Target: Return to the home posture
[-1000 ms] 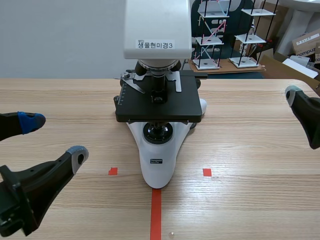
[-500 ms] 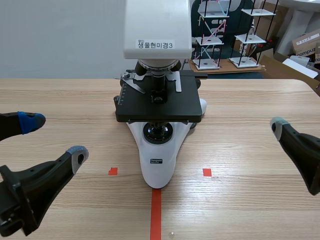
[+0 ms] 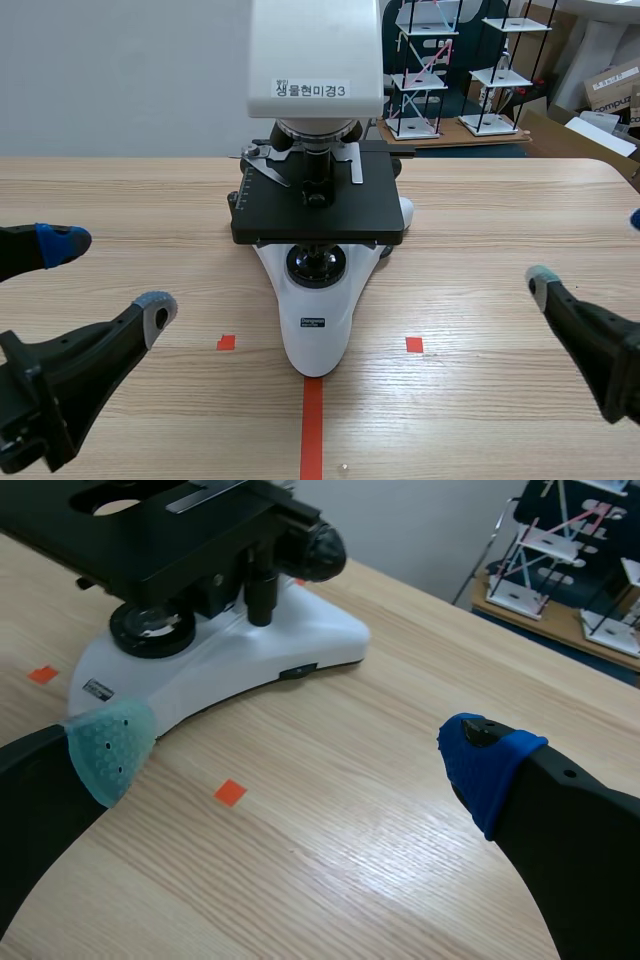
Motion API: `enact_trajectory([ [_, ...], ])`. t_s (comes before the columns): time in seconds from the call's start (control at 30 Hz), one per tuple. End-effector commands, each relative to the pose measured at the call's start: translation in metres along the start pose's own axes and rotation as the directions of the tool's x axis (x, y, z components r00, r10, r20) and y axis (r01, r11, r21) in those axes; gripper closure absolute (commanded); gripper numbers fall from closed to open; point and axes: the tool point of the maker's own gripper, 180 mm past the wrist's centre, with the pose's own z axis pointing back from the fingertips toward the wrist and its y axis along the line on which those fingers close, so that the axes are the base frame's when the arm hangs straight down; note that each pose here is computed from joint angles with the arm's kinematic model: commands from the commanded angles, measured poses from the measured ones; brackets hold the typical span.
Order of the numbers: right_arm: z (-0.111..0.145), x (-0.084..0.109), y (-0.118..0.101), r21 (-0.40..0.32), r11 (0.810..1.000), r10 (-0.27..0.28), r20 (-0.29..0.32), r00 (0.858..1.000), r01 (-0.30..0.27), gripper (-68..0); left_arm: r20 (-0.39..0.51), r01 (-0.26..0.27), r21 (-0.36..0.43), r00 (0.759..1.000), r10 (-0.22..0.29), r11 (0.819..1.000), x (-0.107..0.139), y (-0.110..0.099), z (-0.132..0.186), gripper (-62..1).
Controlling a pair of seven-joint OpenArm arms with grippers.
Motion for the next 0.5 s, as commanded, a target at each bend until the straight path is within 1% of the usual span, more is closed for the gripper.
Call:
enact_trajectory([
  [0.0,-0.0018,0.0034,0.0019,0.005,1.0,-0.002,0.018,1.0,0.002,-62.3,0.028,-0.001,0.001,1.0,0.001,1.0,0.0079,0.0001,0.0,-59.8],
  [0.2,-0.0033,0.001,0.009,0.021,1.0,-0.019,0.013,1.0,0.018,-62.3,0.028,-0.001,0.001,1.0,0.001,1.0,0.0079,0.0001,0.0,-59.8],
  [0.47,-0.0033,0.0007,0.0092,0.019,1.0,-0.022,0.013,1.0,0.022,-62.3,0.028,-0.001,0.001,1.0,0.001,1.0,0.0079,0.0001,0.0,-59.8],
])
